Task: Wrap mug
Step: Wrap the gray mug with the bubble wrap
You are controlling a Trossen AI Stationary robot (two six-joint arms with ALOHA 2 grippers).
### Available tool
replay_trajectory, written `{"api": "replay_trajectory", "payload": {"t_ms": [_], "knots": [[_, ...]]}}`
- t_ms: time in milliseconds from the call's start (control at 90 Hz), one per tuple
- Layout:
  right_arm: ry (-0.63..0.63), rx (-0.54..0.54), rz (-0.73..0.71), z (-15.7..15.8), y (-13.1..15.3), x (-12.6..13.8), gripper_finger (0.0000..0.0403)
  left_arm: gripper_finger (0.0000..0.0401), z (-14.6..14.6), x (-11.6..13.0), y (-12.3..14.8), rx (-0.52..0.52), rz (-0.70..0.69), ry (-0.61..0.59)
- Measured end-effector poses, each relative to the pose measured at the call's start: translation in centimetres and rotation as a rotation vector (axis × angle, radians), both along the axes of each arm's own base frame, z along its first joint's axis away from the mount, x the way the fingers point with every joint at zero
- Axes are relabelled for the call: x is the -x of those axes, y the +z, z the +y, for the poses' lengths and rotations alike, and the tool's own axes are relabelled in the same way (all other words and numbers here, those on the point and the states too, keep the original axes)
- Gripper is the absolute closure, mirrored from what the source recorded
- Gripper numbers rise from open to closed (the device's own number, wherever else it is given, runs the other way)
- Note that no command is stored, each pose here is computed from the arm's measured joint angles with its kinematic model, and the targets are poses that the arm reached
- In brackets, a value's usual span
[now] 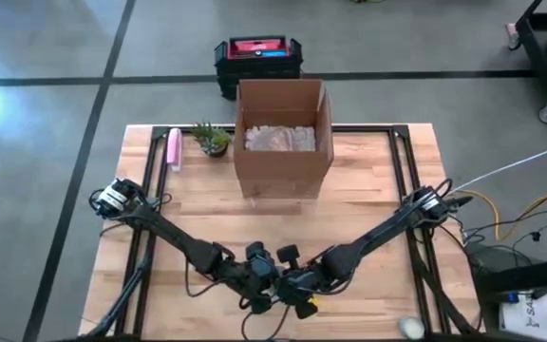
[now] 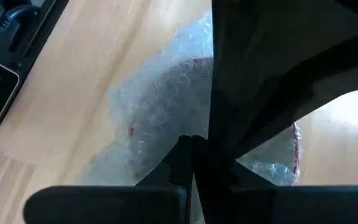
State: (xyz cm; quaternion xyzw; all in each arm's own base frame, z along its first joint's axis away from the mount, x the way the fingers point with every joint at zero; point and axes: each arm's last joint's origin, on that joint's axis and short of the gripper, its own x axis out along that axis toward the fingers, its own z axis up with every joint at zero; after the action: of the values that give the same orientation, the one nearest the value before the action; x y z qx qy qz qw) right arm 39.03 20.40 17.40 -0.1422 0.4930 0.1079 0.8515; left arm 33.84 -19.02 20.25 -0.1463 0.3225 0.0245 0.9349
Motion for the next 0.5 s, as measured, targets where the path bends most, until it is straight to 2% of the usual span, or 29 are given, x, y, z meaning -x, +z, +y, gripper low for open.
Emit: {"api": "replay_trajectory", "payload": {"t_ms": [111,311,500], "knots": [[-0.004,0.001,0.003,-0.1,-0.1,0.0,0.0403,0.0401,0.1,0.3,0.7,0.011,-0.012,-0.006],[-0.005,0.007,0.006,-0.1,-0.2,0.0,0.0403,0.0401,0.0,1.3,3.5,0.03,-0.092,-0.028],[0.003,0.005,-0.009,-0.1,0.6,0.0,0.0403,0.0401,-0.2,1.1,2.7,0.017,-0.065,-0.034]]}}
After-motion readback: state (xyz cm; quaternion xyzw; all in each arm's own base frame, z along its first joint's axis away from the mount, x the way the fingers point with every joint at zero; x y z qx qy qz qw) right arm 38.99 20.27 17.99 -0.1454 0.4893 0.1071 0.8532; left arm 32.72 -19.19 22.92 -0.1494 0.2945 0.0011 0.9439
